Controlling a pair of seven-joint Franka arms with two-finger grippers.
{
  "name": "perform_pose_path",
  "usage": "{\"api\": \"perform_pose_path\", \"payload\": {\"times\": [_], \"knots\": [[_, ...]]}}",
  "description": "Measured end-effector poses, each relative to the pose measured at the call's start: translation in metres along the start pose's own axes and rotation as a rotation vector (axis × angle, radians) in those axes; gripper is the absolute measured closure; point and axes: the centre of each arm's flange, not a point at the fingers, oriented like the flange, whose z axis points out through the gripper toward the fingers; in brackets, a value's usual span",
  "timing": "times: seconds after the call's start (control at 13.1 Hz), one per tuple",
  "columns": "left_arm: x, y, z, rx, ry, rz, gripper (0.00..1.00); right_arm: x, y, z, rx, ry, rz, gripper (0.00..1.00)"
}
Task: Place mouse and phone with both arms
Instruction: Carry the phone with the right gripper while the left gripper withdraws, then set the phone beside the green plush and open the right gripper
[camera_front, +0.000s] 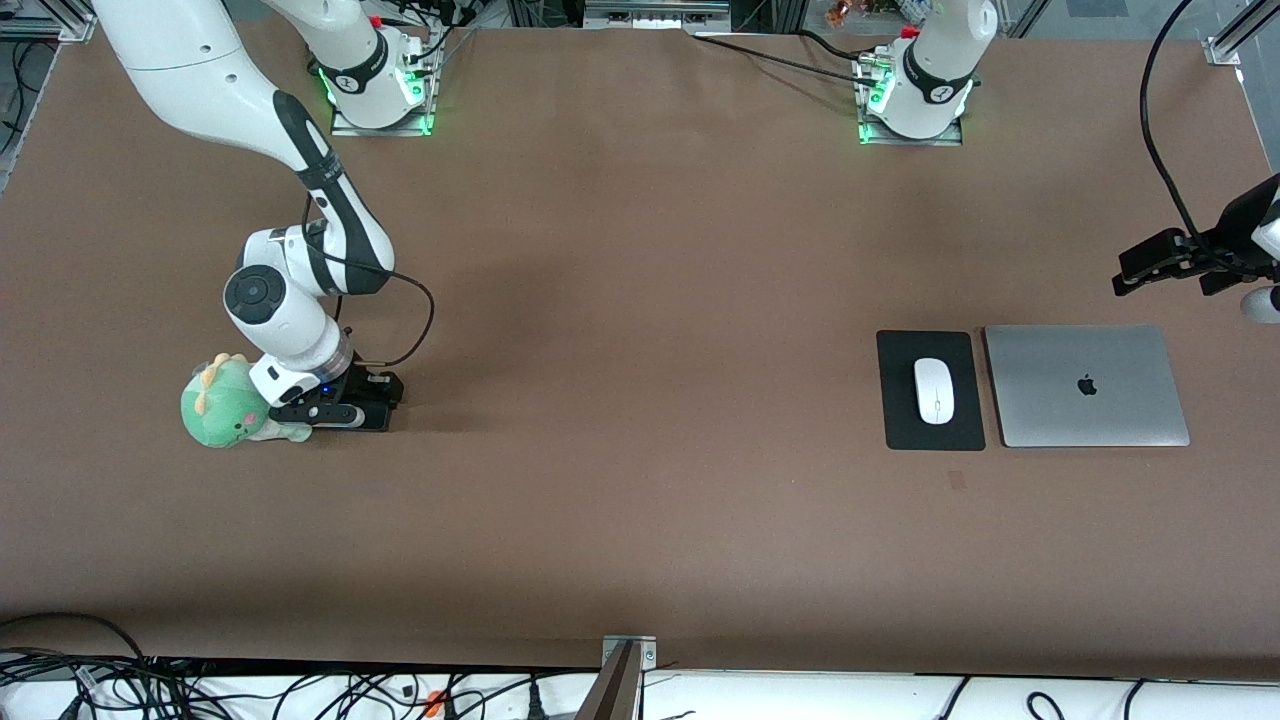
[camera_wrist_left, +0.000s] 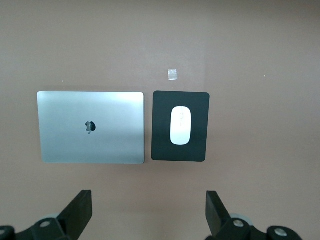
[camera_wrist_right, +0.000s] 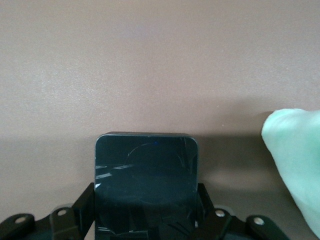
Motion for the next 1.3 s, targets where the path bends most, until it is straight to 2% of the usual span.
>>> {"api": "perform_pose_path", "payload": {"times": [0.08,0.23,0.31,0.61,0.84,1.15,1.3], "knots": [[0.000,0.003,0.001,0.003,-0.002,0.003,0.00,0.000,0.001,0.000,0.000,0.000,-0.002,0.20],[0.000,0.006,0.001,0.012,-0.005,0.005,0.00,0.002,0.005,-0.001,-0.001,0.005,-0.006,0.03],[0.000,0.007,0.001,0.013,-0.006,0.006,0.00,0.003,0.005,-0.002,0.000,0.008,-0.007,0.00],[0.000,0.006,0.001,0.014,-0.007,0.004,0.00,0.013,0.004,-0.011,0.002,0.028,-0.008,0.00],[0.000,0.006,0.001,0.014,-0.007,0.004,0.00,0.030,0.003,-0.032,0.010,-0.002,0.021,0.00],[0.004,-0.002,0.011,0.016,-0.023,-0.057,0.00,0.055,0.001,-0.104,0.047,-0.056,0.047,0.00],[0.006,-0.007,0.016,0.017,-0.031,-0.108,0.00,0.061,0.004,-0.145,0.076,-0.071,-0.001,0.00]]}}
